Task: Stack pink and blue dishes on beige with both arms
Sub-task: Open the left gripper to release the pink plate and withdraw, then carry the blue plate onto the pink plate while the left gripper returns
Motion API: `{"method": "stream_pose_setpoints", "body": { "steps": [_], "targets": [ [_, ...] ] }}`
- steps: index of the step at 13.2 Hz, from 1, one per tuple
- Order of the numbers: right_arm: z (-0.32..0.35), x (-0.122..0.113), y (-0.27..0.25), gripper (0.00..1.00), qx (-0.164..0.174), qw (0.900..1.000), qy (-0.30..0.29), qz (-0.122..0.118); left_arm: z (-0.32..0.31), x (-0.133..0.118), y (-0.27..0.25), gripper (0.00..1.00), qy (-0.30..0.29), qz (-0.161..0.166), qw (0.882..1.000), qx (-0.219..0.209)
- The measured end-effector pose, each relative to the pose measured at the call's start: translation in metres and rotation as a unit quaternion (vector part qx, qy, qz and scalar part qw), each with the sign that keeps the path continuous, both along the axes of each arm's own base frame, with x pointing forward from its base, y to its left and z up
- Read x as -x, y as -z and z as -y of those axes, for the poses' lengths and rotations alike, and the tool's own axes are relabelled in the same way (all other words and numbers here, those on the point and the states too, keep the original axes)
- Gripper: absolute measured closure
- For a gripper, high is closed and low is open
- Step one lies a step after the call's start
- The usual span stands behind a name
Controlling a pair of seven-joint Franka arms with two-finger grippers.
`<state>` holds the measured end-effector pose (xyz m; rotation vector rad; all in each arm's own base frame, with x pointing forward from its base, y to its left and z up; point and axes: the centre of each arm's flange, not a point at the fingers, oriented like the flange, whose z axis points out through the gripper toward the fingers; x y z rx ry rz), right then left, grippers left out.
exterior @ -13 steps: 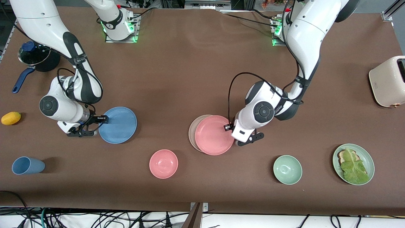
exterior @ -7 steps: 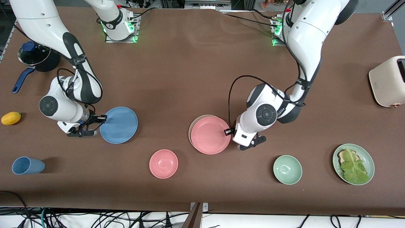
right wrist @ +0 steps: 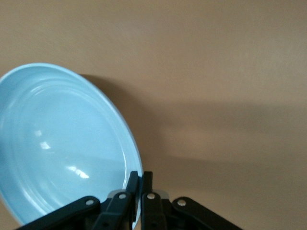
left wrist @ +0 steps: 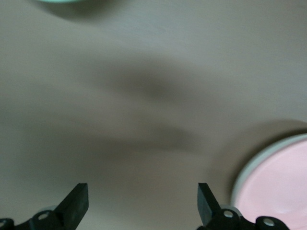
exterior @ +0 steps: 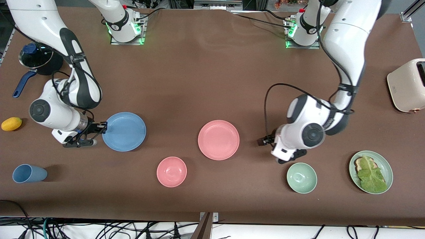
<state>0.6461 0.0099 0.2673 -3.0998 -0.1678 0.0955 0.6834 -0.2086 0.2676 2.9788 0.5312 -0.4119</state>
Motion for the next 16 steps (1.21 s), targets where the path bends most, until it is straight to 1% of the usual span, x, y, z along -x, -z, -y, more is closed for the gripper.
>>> {"method": "stream_pose_setpoints", "body": {
  "steps": [2,3,5,7,9,10,11,13,16],
  "targets": [
    [-0.023,-0.023,-0.062,0.96,-0.009,1.0,-0.019,-0.001,-0.062,-0.009,-0.01,0.0,0.012,-0.013,1.0,0.007],
    [-0.037,-0.031,-0.09,0.96,-0.013,0.999,-0.03,0.002,-0.092,-0.012,-0.017,0.0,0.012,-0.017,1.0,0.011],
    [-0.073,-0.036,-0.117,0.96,-0.016,0.999,-0.034,0.008,-0.146,-0.014,-0.031,0.0,0.016,-0.022,0.999,0.019],
    [-0.122,-0.031,-0.116,0.96,-0.018,0.999,-0.026,0.006,-0.193,-0.013,-0.043,0.0,0.032,-0.02,0.999,0.032],
    [-0.18,-0.022,-0.106,0.96,-0.041,0.999,0.0,-0.004,-0.232,-0.007,-0.058,0.0,0.054,-0.023,0.997,0.044],
    [-0.21,-0.018,-0.101,0.96,-0.053,0.998,0.013,-0.004,-0.247,-0.003,-0.071,0.0,0.062,-0.022,0.997,0.043],
    [-0.236,-0.017,-0.094,0.96,-0.059,0.998,0.029,-0.002,-0.255,0.0,-0.088,0.0,0.07,-0.02,0.997,0.032],
    [-0.283,-0.012,-0.074,0.96,-0.064,0.996,0.059,0.007,-0.252,0.008,-0.128,0.0,0.089,-0.012,0.996,0.007],
    [-0.345,0.009,-0.034,0.96,-0.061,0.995,0.084,0.006,-0.23,0.021,-0.195,0.0,0.106,0.025,0.994,-0.005]
  ]
}}
